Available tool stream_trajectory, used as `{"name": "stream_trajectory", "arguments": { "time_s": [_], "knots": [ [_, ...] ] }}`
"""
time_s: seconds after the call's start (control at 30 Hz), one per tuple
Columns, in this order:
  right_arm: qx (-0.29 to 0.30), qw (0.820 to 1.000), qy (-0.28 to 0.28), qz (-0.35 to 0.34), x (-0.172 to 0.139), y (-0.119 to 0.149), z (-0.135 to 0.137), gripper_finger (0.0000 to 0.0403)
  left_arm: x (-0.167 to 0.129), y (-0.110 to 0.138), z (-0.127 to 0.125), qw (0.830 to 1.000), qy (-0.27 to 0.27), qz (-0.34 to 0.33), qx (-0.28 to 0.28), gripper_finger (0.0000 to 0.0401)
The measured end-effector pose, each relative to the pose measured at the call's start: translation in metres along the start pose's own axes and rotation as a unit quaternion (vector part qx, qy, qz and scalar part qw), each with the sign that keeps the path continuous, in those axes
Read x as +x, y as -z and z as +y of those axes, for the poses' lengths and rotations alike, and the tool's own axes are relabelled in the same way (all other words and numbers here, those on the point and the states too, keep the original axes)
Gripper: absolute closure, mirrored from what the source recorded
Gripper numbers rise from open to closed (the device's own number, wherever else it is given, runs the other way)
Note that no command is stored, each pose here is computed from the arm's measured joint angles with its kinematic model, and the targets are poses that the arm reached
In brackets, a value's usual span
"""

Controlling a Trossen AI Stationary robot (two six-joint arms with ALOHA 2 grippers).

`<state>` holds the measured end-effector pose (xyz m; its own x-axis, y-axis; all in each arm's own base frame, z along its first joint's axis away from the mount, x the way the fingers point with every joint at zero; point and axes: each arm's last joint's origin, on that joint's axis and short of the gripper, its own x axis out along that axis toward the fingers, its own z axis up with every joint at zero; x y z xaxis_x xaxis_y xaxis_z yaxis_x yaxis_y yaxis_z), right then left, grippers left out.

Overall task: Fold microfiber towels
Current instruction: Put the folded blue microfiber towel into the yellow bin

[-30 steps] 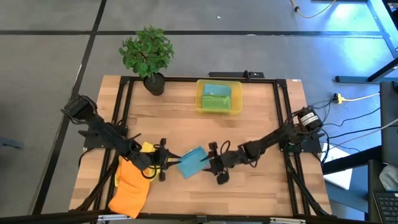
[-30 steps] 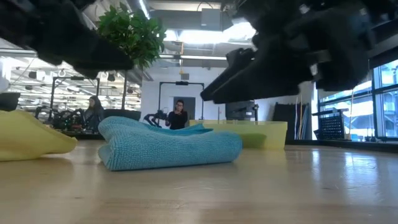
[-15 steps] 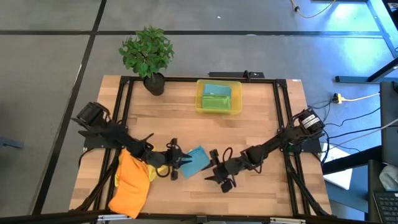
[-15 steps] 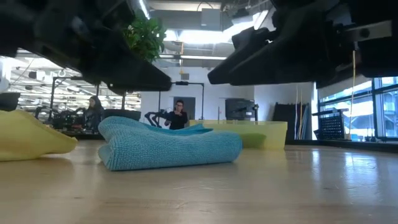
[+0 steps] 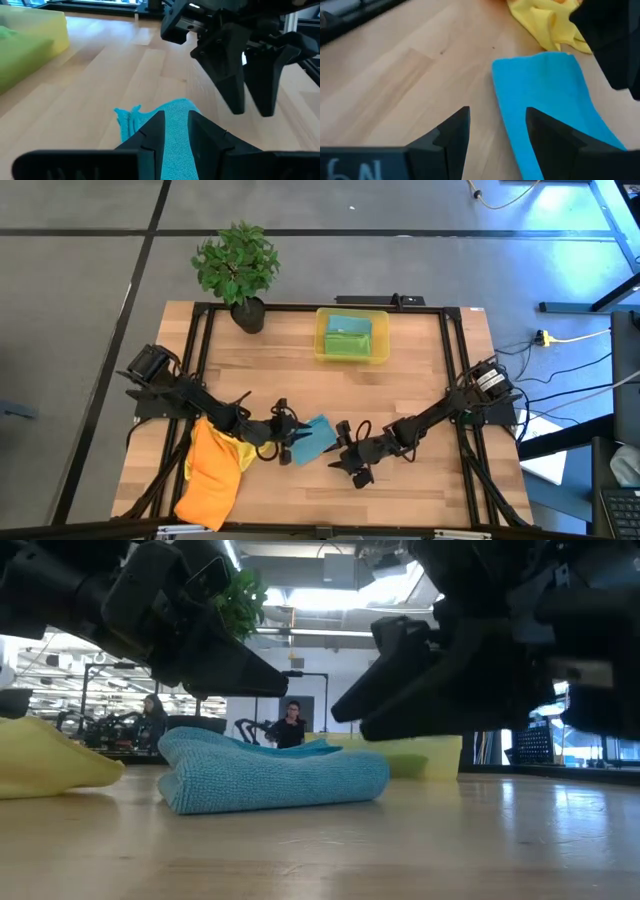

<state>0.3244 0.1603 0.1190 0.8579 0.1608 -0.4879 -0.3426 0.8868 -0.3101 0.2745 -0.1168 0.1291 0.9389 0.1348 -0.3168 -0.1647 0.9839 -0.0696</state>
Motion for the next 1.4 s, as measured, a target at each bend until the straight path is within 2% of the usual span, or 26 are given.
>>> {"name": "stream_trajectory", "arguments": {
  "time_s": [0.17,0.47,0.73,1.0,1.2,1.4],
  "knots": [
    [-0.013,1.0,0.012,0.013,0.003,0.005,0.001,0.0208,0.0,0.002,0.0,1.0,-0.001,0.012,-0.006,0.0326],
    [-0.06,0.994,0.086,0.037,0.004,0.008,0.001,0.0208,0.003,0.003,0.006,0.999,-0.014,0.019,-0.023,0.0326],
    [-0.062,0.994,0.085,0.034,0.004,0.008,0.001,0.0208,0.002,0.007,0.007,0.999,-0.018,0.036,-0.032,0.0326],
    [-0.08,0.994,0.07,-0.001,0.006,-0.008,0.005,0.0208,0.002,0.008,0.007,0.998,-0.006,0.045,-0.03,0.0326],
    [-0.067,0.996,0.058,-0.01,0.006,-0.009,0.005,0.0208,0.003,0.006,0.006,0.998,-0.002,0.04,-0.044,0.0326],
    [-0.062,0.996,0.047,-0.031,0.006,-0.019,0.009,0.0208,0.014,0.002,-0.001,0.999,0.009,0.038,-0.024,0.0326]
  ]
}}
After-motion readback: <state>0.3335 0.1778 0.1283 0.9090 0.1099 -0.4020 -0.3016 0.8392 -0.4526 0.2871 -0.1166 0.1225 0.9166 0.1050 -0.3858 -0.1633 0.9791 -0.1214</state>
